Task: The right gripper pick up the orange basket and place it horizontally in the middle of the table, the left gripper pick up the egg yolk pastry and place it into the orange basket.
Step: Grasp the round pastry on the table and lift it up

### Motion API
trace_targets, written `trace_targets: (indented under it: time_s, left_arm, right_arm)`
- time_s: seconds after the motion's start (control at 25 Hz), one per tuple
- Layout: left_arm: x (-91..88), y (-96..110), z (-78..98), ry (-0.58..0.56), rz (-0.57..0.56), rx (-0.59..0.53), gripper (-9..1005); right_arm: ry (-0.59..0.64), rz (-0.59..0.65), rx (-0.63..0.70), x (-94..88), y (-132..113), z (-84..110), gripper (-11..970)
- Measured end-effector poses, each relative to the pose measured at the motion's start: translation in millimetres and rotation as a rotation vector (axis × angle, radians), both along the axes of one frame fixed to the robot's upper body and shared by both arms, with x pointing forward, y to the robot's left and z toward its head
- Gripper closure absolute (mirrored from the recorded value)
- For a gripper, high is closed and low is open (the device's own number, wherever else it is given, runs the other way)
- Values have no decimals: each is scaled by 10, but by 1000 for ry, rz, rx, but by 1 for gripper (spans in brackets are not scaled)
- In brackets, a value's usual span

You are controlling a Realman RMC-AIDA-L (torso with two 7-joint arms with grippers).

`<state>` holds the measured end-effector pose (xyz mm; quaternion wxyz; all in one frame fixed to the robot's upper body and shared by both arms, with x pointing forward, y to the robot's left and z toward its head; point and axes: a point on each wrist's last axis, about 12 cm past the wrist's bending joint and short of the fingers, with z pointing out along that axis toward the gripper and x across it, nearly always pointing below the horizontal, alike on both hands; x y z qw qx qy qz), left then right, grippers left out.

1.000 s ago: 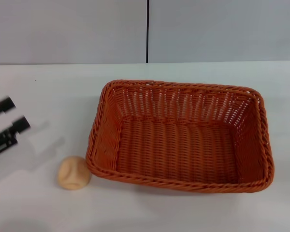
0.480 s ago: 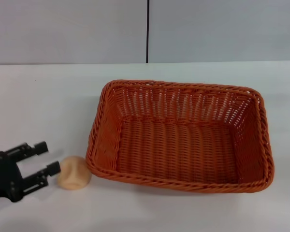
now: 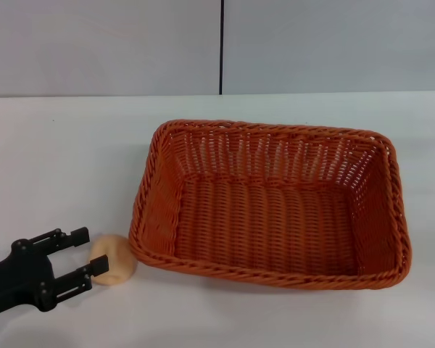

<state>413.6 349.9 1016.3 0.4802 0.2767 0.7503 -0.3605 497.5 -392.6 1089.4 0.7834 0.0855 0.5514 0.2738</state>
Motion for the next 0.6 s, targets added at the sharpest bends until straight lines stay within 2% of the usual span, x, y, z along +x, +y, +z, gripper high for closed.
trace_targets:
  time_s: [0.6]
  left_arm:
    - [61,-86,-90,30,-6,50,373]
  right_arm:
    - [3,4,1,3,6,-3,451]
